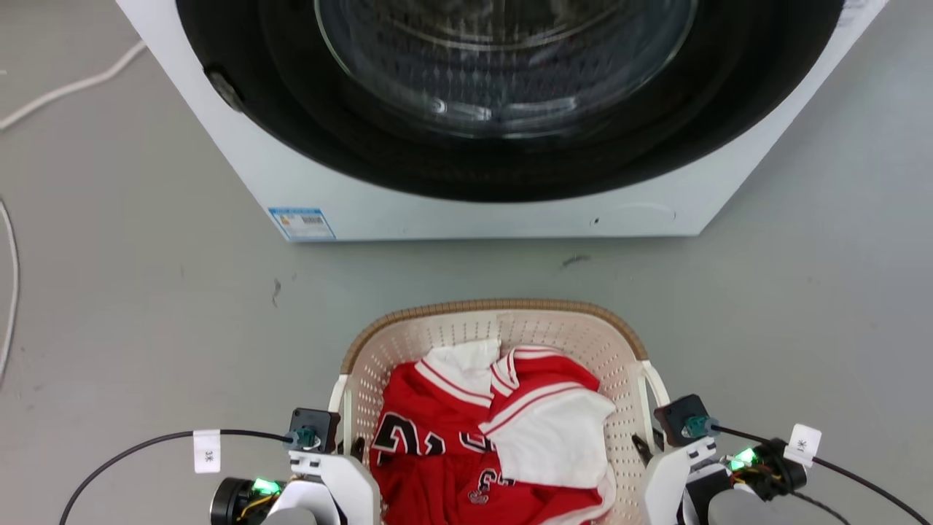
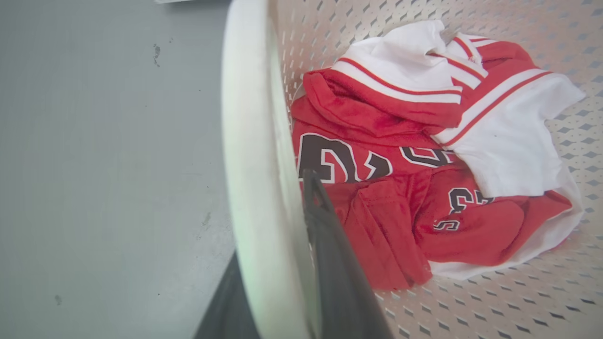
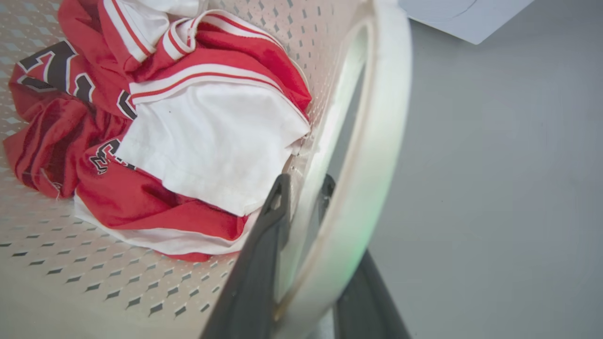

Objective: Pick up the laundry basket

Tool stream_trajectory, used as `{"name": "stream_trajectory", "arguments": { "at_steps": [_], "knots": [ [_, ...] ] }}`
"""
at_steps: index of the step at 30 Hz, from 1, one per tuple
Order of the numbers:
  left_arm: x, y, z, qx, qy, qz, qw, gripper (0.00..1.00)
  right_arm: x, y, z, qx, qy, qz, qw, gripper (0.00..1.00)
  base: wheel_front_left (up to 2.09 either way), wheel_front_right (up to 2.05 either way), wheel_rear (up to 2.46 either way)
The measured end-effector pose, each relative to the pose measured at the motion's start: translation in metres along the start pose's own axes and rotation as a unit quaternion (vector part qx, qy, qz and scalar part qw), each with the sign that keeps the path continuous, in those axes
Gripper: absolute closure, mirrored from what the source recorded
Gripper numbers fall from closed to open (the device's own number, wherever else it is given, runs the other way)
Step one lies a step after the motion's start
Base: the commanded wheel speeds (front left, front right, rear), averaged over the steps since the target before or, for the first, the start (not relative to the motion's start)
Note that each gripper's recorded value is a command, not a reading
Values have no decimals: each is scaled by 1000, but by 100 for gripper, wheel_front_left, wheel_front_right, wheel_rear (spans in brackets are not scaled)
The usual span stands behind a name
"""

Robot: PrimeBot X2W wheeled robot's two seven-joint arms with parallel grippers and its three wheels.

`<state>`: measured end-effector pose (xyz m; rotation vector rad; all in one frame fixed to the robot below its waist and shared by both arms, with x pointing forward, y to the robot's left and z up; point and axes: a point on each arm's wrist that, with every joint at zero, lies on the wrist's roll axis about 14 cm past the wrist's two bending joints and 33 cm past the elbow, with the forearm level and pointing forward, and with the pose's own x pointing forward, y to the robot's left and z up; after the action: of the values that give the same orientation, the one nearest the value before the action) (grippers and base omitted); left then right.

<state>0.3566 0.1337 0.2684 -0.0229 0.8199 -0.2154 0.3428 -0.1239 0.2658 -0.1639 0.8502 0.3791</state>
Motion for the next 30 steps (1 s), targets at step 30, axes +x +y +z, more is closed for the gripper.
{"name": "stream_trajectory", "arguments": {
  "at_steps": [30],
  "knots": [
    [-64,-21,-13,-2,5,-11,1000,100,-61,26,-21,-17,12,-5,1000,100,0,0,0]
  ]
}}
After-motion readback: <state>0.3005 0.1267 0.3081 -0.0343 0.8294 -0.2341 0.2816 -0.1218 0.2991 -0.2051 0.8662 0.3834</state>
